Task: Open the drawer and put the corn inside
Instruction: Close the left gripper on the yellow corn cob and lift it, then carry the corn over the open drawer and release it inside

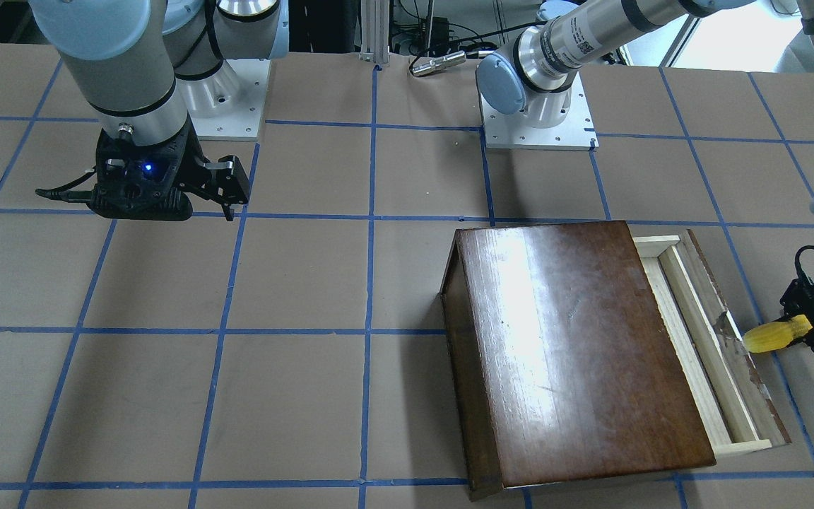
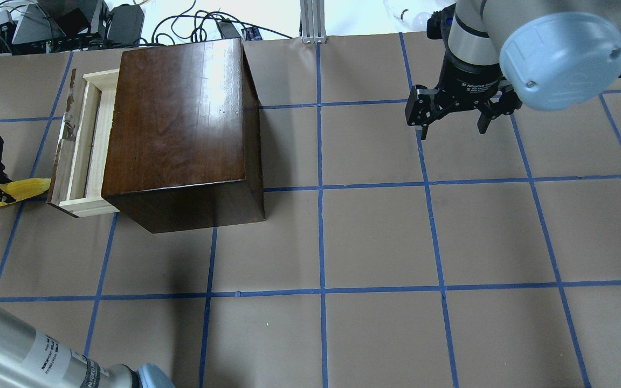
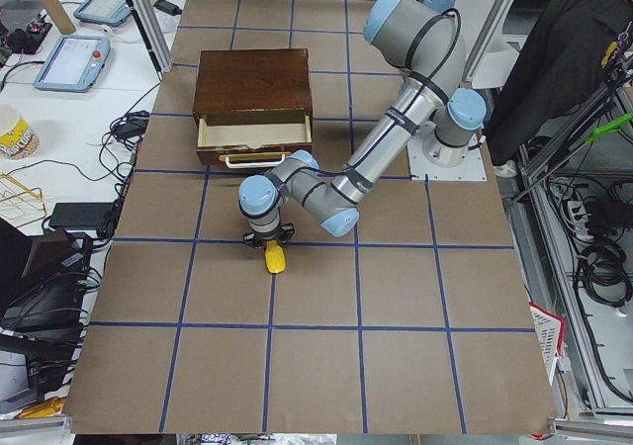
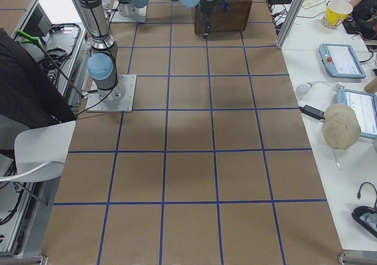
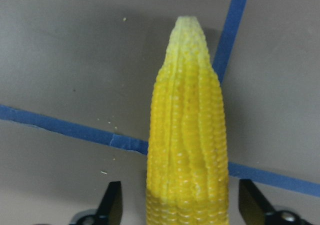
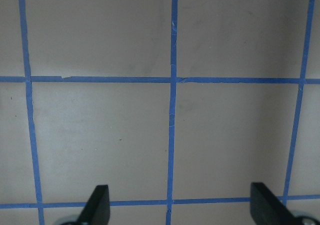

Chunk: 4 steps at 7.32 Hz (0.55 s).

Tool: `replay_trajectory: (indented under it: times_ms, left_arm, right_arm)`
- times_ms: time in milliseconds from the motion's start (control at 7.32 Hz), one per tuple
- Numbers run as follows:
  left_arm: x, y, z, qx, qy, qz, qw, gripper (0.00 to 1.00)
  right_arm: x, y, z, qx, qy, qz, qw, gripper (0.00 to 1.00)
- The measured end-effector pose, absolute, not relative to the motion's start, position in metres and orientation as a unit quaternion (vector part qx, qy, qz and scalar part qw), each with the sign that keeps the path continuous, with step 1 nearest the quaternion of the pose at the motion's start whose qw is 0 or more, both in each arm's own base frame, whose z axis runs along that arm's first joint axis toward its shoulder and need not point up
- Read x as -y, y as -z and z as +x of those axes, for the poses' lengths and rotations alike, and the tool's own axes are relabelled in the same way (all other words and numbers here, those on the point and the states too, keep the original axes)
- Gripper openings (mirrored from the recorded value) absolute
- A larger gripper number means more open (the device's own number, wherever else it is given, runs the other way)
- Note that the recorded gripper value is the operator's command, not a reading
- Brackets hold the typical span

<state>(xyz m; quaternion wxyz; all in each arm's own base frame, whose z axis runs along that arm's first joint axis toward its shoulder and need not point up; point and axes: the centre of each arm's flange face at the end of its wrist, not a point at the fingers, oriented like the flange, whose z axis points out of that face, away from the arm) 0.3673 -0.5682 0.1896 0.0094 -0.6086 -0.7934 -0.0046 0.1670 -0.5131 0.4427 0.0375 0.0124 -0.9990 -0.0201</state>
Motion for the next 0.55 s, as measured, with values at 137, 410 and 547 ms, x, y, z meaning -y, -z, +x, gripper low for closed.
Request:
replay_trajectory:
  times_ms: [137, 410, 547]
  left_arm:
    - [0.569, -0.192, 0.367, 0.793, 0.003, -0.609, 0.008, 0.00]
    - [0.571, -0.208, 0.365, 0.811, 0.000, -0.585, -0.005, 0.00]
    - [0.573, -0.224, 0.362, 0.823, -0.003, -0.568, -0.017, 0.00]
  right_arm:
    - [0.513, -0.443, 0.167, 0.999, 0.020, 0.012, 0.037, 1.00]
    - [0.513, -0.443, 0.167, 0.999, 0.020, 0.012, 0.037, 1.00]
    - [0.513, -0.443, 0.167, 0.999, 0.020, 0.012, 0.037, 1.00]
